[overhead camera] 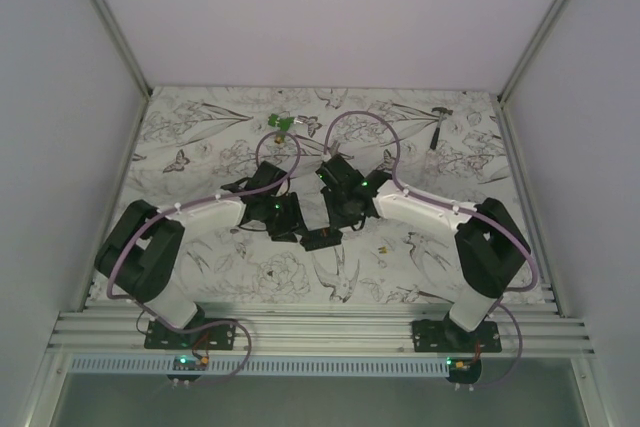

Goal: Snap on the fuse box
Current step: Install the fuse at the fuse box base.

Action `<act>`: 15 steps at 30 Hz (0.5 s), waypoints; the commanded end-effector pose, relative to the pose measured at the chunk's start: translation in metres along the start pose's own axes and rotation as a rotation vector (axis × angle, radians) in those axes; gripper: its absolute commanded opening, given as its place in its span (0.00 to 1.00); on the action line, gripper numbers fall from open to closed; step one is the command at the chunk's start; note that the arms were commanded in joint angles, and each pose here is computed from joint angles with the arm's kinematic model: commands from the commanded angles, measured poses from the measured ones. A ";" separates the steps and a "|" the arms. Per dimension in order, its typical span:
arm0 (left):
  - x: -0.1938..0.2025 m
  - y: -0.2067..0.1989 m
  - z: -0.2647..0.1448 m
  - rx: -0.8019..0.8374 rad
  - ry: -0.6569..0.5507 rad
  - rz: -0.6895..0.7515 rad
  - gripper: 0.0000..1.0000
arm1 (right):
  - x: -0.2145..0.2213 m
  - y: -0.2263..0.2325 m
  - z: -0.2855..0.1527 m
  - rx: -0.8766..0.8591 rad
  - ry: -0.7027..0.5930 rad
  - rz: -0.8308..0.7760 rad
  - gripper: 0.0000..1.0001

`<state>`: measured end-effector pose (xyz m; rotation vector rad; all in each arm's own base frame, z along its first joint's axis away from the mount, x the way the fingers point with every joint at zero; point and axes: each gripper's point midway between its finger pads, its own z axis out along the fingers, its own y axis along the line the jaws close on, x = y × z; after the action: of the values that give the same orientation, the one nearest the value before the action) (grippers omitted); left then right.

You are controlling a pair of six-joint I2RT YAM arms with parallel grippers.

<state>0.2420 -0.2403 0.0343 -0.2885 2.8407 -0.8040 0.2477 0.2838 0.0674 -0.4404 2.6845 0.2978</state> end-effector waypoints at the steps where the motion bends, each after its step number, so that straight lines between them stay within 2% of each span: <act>1: 0.009 0.005 -0.006 -0.021 0.017 -0.011 0.44 | -0.007 0.006 0.006 -0.039 -0.004 0.027 0.25; 10: 0.008 0.002 -0.002 -0.015 0.033 -0.012 0.41 | -0.001 0.004 0.019 -0.028 0.030 0.023 0.22; 15: 0.008 0.002 0.000 -0.016 0.043 -0.013 0.38 | 0.002 0.003 0.022 -0.030 0.042 0.023 0.13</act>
<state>0.2415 -0.2399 0.0367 -0.2884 2.8379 -0.8049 0.2489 0.2879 0.0484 -0.4420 2.7288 0.3146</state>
